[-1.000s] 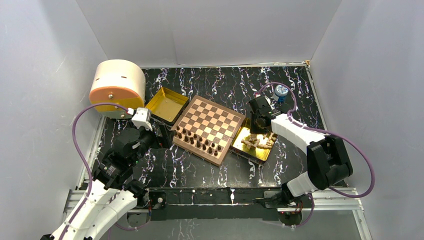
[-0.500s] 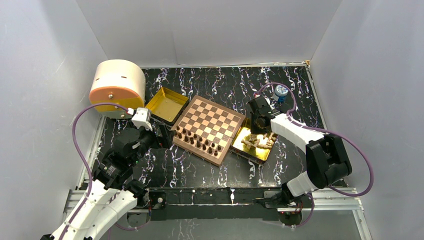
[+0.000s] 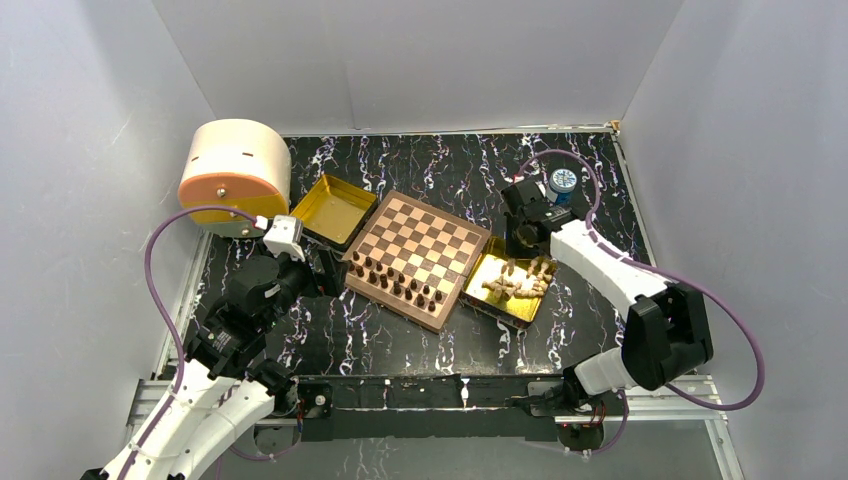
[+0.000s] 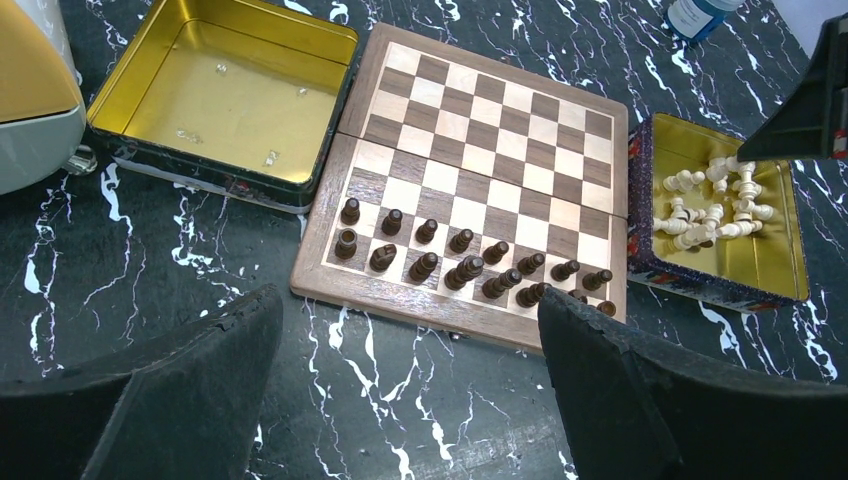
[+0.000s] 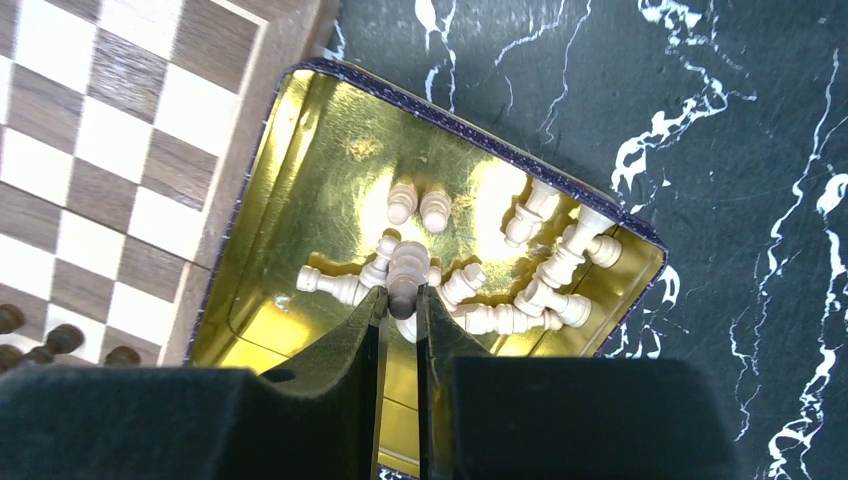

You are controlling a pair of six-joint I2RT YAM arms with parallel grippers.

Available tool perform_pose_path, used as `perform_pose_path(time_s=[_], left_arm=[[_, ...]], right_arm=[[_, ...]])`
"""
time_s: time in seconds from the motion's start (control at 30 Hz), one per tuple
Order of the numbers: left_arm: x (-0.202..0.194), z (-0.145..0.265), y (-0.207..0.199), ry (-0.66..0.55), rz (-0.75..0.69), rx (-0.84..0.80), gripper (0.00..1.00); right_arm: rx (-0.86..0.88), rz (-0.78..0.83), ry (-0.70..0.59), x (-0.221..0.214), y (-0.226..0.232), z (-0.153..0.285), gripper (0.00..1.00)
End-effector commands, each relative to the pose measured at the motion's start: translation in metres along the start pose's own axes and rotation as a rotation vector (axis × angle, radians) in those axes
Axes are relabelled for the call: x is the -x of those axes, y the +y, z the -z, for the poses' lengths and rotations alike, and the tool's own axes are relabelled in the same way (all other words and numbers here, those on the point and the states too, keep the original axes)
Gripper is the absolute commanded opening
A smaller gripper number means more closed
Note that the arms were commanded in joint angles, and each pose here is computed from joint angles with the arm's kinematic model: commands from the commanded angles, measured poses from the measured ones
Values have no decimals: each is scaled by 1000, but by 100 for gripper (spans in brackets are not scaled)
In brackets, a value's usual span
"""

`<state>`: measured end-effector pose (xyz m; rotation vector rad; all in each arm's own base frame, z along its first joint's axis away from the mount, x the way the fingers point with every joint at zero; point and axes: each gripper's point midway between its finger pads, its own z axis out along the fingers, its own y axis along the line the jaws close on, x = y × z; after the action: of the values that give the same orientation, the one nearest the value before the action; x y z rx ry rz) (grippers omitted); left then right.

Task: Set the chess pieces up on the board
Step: Pick up the chess piece from the storage box, then place the chess piece on the chessboard.

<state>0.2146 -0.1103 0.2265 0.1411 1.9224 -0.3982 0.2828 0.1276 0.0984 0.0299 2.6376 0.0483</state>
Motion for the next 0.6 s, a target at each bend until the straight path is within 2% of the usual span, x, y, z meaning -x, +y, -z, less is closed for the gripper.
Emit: perform_pose_path(time_s=[0.0,0.33,0.57], left_arm=[[6,2,1,-25,-15,6,95],[3,4,8,-10,-67,31,95],[5,6,12,-39,-65,45,95]], right_arm=[[30,3,-58,23,4,29,14],[175,31,-83,48,42,56,13],[222,66,-90,61,76,55,13]])
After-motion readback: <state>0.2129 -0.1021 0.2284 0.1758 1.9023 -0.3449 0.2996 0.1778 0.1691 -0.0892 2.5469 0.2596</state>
